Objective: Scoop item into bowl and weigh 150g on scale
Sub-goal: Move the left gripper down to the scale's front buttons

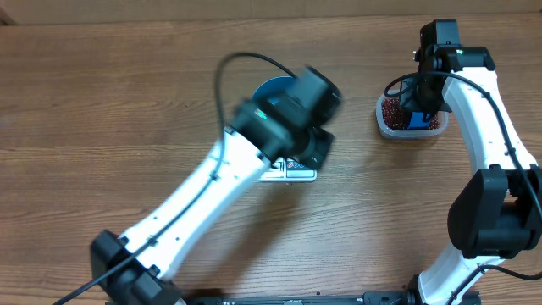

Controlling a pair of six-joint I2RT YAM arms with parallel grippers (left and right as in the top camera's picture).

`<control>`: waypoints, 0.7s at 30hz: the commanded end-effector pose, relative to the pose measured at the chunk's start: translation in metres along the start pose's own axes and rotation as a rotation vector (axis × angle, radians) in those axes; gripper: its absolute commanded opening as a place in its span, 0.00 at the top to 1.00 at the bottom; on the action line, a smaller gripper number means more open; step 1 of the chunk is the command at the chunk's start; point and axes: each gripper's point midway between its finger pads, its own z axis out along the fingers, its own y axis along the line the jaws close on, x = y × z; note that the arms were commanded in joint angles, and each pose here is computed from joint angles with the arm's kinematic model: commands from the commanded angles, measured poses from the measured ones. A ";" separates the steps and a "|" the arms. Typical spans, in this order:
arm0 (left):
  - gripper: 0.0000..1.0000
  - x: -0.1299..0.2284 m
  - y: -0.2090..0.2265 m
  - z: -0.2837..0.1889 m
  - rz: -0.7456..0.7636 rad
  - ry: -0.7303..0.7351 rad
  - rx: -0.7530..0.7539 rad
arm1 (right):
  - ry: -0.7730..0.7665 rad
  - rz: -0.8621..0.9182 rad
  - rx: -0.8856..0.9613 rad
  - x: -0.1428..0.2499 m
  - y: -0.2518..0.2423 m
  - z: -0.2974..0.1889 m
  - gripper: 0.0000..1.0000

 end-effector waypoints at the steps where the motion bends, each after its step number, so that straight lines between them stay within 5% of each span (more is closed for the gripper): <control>1: 0.96 0.012 0.007 0.020 -0.058 -0.021 -0.144 | 0.041 0.000 0.034 0.010 -0.007 0.011 0.96; 12: 0.96 0.045 0.025 0.097 -0.167 -0.095 -0.206 | 0.041 0.000 0.034 0.010 -0.007 0.011 0.96; 21: 0.96 0.057 0.060 0.111 -0.115 -0.133 -0.352 | 0.036 0.001 0.033 0.009 -0.007 0.012 0.96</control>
